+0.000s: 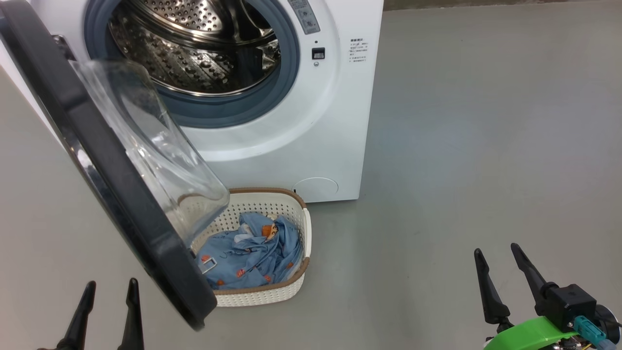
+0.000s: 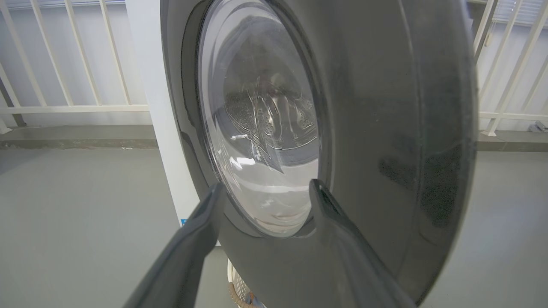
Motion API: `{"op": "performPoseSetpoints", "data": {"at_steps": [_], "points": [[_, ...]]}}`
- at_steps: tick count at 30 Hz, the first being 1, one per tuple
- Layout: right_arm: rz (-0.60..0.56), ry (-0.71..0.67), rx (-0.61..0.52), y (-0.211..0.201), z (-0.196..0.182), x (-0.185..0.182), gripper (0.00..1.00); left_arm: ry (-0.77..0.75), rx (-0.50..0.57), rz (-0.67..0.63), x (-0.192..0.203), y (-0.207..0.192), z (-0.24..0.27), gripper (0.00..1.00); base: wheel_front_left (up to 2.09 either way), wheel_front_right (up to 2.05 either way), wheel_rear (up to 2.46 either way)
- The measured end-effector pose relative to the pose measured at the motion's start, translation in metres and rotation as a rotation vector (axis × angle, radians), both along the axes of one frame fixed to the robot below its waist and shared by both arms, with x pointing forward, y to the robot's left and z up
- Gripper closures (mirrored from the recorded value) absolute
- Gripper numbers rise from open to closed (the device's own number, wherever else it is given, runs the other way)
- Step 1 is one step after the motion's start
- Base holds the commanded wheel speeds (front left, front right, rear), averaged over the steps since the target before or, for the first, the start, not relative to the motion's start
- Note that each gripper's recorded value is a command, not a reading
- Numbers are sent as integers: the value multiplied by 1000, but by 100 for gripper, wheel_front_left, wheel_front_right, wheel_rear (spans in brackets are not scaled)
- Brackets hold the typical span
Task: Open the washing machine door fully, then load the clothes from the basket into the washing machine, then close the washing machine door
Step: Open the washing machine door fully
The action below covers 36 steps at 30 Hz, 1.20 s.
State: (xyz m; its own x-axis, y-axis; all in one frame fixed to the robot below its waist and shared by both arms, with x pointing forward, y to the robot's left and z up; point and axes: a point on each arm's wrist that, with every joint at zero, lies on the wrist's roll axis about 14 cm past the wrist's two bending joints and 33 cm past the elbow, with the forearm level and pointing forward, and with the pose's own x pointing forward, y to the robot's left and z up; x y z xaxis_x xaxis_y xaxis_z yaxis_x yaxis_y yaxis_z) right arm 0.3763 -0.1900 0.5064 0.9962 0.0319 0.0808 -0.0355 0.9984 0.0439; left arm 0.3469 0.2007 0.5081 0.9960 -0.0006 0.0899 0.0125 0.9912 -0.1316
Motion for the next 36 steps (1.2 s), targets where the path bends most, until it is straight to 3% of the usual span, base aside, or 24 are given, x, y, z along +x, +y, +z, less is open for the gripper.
{"op": "performPoseSetpoints", "data": {"at_steps": [3,4,5,6,12,21,28,36], "points": [[0,0,0,0,0,0,0,5,4,-3,0,0,-1,0,0,0,0],[0,1,0,0,0,0,0,7,5,-5,0,0,-2,89,0,0,0],[0,0,0,0,0,0,0,8,5,-5,0,0,-2,89,0,0,0],[1,0,0,0,0,0,0,8,5,-7,0,-1,-2,100,0,0,0],[2,1,1,1,0,0,0,-74,15,2,1,3,24,100,0,0,0],[7,7,1,2,-2,2,0,-459,66,23,-3,10,146,100,0,0,0],[9,13,8,3,-4,3,0,-672,109,-218,-24,-53,206,100,0,0,0],[14,13,7,5,-4,3,0,-644,99,-411,-36,-107,193,100,0,0,0]]}}
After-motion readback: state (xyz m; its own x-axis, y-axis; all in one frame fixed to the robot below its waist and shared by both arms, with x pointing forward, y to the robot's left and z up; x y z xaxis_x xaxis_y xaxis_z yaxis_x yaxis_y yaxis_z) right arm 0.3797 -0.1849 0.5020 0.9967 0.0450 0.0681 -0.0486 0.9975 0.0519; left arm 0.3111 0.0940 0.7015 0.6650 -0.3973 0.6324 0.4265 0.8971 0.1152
